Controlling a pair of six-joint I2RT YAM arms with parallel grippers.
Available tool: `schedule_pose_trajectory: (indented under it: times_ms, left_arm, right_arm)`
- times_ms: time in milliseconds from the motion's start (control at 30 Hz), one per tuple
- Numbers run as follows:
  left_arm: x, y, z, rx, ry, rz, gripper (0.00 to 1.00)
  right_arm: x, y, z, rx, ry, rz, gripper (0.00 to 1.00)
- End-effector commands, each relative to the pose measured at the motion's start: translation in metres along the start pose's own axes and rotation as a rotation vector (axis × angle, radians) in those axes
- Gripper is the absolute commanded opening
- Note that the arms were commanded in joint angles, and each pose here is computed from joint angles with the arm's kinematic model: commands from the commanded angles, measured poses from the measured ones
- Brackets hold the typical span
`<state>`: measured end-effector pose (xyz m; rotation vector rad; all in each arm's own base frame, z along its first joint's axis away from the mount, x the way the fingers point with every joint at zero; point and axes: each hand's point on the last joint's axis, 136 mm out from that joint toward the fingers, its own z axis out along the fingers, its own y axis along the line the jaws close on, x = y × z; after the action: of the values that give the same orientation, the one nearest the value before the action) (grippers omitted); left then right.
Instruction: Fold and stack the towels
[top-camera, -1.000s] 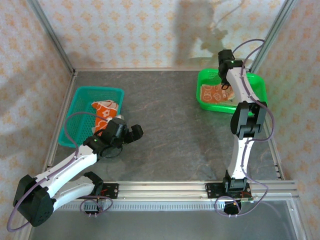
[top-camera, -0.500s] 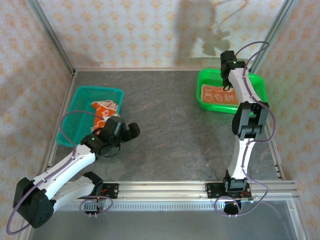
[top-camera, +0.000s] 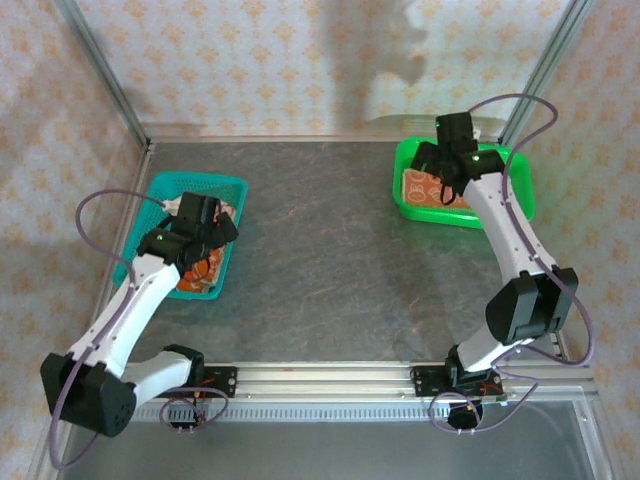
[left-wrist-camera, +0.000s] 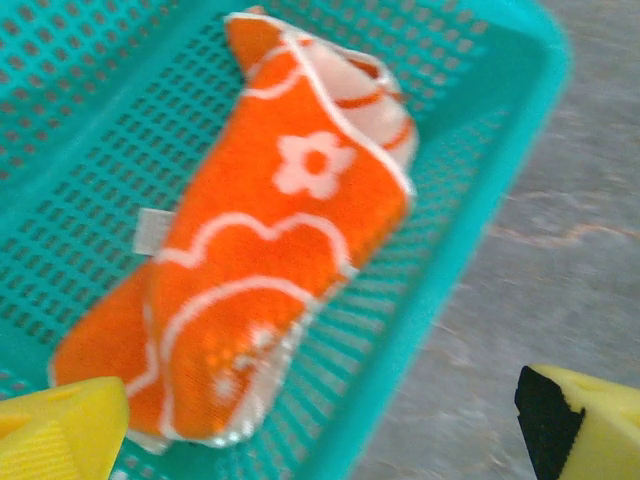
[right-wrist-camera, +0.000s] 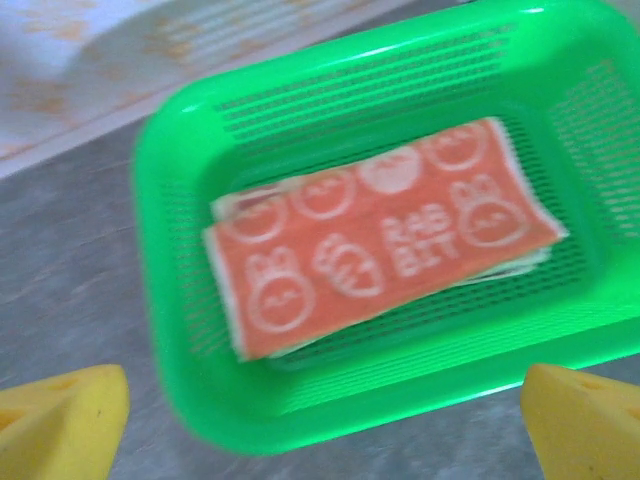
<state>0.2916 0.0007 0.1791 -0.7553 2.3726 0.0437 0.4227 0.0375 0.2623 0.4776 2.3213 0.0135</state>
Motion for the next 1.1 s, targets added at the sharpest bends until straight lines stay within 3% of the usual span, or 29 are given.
schedule_pose_trajectory:
  times_ms: [0, 100, 167, 333, 433, 567, 600, 800, 1067]
  left_arm:
    - [0.002, 0.034, 0.021, -0.154, 0.083, 0.064, 1.00]
    - [0.012, 0.040, 0.050, -0.167, 0.190, 0.064, 0.97]
    - [0.020, 0.041, 0.068, -0.179, 0.261, 0.063, 0.90]
    - [0.039, 0.042, 0.102, -0.181, 0.368, 0.015, 0.55]
    - [0.047, 0.040, 0.110, -0.175, 0.397, -0.007, 0.54]
    - [0.043, 0.041, 0.107, -0.175, 0.379, -0.006, 0.04]
    - [0.041, 0.042, 0.104, -0.175, 0.369, -0.007, 0.00]
    - [0.018, 0.037, 0.070, -0.128, 0.284, -0.025, 0.00]
    - [-0.031, 0.025, -0.004, -0.008, 0.103, -0.052, 0.00]
  right_arm:
    - [0.018, 0.026, -0.010, -0.108, 0.000, 0.029, 0.99]
    - [0.037, 0.042, -0.017, -0.158, 0.017, 0.011, 0.99]
    - [0.052, 0.051, -0.021, -0.173, 0.037, -0.015, 0.99]
    - [0.077, 0.059, -0.028, -0.179, 0.063, -0.063, 0.99]
    - [0.088, 0.061, -0.030, -0.180, 0.078, -0.081, 0.99]
    - [0.096, 0.061, -0.032, -0.176, 0.093, -0.105, 0.99]
    - [0.098, 0.062, -0.033, -0.181, 0.095, -0.104, 0.99]
    - [0.105, 0.076, -0.038, -0.219, 0.098, -0.110, 0.99]
    - [0.115, 0.105, -0.045, -0.300, 0.099, -0.105, 0.99]
